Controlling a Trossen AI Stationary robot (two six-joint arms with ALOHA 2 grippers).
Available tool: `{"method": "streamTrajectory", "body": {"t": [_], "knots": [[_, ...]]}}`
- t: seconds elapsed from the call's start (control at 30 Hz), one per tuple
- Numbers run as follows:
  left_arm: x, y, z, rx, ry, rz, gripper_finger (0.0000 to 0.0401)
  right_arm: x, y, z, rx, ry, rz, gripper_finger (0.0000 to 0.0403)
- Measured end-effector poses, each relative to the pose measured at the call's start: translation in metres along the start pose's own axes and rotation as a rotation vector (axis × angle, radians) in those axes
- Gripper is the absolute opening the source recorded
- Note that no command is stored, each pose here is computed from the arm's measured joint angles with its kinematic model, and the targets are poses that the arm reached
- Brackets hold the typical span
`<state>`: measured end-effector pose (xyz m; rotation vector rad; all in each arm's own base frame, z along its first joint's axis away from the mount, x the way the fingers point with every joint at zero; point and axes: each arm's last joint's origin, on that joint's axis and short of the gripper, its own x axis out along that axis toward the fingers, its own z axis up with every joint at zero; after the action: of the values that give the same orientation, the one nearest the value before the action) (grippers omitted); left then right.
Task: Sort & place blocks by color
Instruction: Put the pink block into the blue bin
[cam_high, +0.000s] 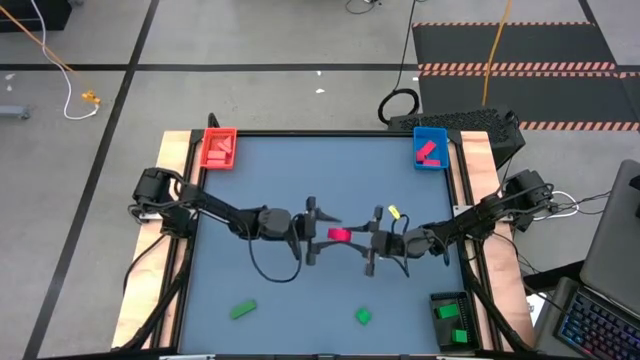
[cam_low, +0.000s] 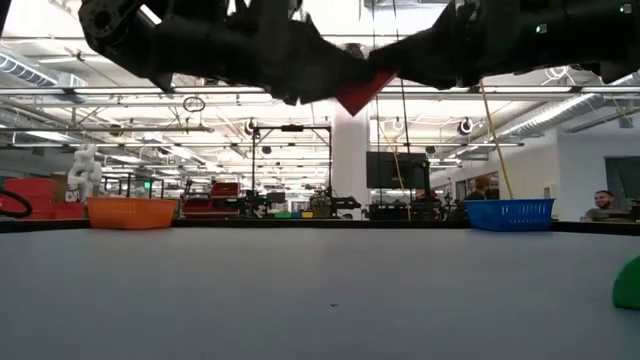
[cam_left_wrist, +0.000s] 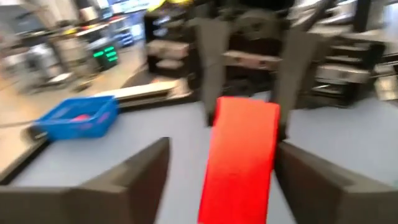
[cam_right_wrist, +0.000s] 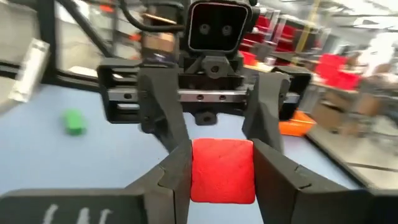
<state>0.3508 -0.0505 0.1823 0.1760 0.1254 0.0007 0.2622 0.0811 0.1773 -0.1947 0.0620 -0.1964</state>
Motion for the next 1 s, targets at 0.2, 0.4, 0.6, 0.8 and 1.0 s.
{"method": "streamTrajectory", "body": {"t": [0.2,0.4,0.6,0.8,1.0], "knots": [[0.001,0.017,-0.010,0.020,0.119,0.232,0.0389,0.000,-0.014,0.006,-0.042,0.018,-0.133,0.0122],[-0.007,0.037,-0.004,0.059,0.184,0.392,0.0359,0.000,-0.035,0.006,-0.064,0.114,-0.243,0.0122],[-0.026,0.054,0.018,0.044,0.225,0.451,0.0321,-0.006,-0.067,0.001,-0.090,0.274,-0.423,0.0122],[-0.042,0.059,0.031,0.013,0.249,0.452,0.0299,-0.020,-0.110,0.000,-0.135,0.420,-0.709,0.0122],[-0.043,0.055,0.032,0.010,0.256,0.436,0.0294,-0.039,-0.153,0.001,-0.129,0.511,-0.932,0.0122]]}}
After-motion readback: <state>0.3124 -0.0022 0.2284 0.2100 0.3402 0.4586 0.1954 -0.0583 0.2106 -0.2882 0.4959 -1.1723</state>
